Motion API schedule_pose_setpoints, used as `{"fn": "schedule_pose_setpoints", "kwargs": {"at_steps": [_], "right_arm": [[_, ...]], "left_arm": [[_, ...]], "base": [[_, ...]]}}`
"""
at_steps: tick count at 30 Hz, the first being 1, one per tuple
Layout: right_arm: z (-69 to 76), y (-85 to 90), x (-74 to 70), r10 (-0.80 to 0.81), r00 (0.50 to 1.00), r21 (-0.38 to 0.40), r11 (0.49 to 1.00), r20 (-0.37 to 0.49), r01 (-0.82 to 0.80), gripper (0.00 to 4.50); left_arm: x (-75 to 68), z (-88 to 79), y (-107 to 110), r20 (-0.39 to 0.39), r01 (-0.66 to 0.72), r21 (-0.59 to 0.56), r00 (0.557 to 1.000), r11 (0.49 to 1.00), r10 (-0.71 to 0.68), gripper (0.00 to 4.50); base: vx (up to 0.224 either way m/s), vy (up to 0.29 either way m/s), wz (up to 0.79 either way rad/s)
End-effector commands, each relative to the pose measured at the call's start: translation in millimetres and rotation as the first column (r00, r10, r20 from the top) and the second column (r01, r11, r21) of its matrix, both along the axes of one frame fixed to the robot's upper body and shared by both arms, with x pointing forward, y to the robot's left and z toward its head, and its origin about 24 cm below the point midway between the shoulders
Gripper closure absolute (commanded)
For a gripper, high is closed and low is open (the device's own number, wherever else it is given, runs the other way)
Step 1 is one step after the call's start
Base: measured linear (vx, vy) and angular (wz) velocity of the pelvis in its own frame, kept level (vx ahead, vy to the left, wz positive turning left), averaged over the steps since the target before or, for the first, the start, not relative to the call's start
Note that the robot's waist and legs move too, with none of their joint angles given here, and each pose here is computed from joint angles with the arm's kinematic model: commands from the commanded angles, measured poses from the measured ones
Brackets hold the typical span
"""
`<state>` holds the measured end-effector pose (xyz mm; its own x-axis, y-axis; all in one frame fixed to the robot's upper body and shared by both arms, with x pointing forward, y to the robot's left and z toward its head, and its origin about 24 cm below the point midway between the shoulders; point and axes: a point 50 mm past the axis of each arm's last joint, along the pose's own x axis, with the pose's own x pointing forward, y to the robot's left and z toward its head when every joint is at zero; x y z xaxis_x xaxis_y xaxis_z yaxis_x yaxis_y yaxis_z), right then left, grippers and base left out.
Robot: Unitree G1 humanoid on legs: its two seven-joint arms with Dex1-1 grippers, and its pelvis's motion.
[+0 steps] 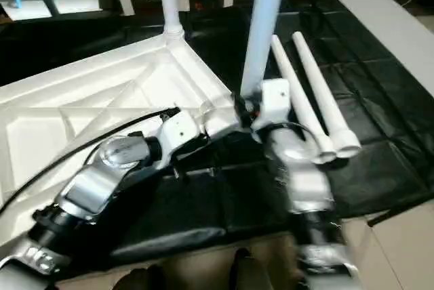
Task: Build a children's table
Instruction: Rotate leg to tighten
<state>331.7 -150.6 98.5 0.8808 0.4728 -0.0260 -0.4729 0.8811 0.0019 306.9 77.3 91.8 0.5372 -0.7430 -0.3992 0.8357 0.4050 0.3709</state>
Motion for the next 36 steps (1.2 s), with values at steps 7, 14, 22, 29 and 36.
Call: {"fn": "schedule_pose_setpoints", "kwargs": {"at_steps": [7, 14, 22, 29, 36], "right_arm": [[35.2, -30.3, -33.8, 0.417, 0.905, -0.023, 0.909, 0.083, -0.417, 0.87], [35.3, -58.4, -35.6, 0.401, 0.915, -0.078, 0.914, 0.04, -0.397, 0.36], [31.4, -53.2, -29.3, 0.453, 0.891, -0.083, 0.889, 0.011, -0.451, 0.22], [25.5, -50.9, -24.5, 0.49, 0.871, -0.113, 0.864, -0.03, -0.49, 0.22], [27.1, -51.5, -23.6, 0.515, 0.856, -0.075, 0.853, -0.033, -0.516, 0.85]], "left_arm": [[-19.9, -11.7, 14.4, -0.078, 0.155, 0.02, 0.985, 0.988, -0.153, 4.5], [-30.2, -12.1, 24.3, -0.104, 0.205, -0.001, 0.973, 0.979, -0.204, 4.5], [-32.2, -12.1, 25.3, -0.109, 0.217, -0.006, 0.97, 0.976, -0.217, 4.5], [-33.1, -11.5, 26.6, -0.11, 0.221, -0.005, 0.969, 0.975, -0.22, 4.5], [-33.3, -11.3, 26.8, -0.111, 0.222, -0.005, 0.969, 0.975, -0.221, 4.5]], "base": [[0.063, -0.025, 0.05], [0.025, 0.0, 0.0], [0.0, 0.0, 0.0], [0.0, 0.0, 0.0], [0.0, 0.0, 0.0]]}}
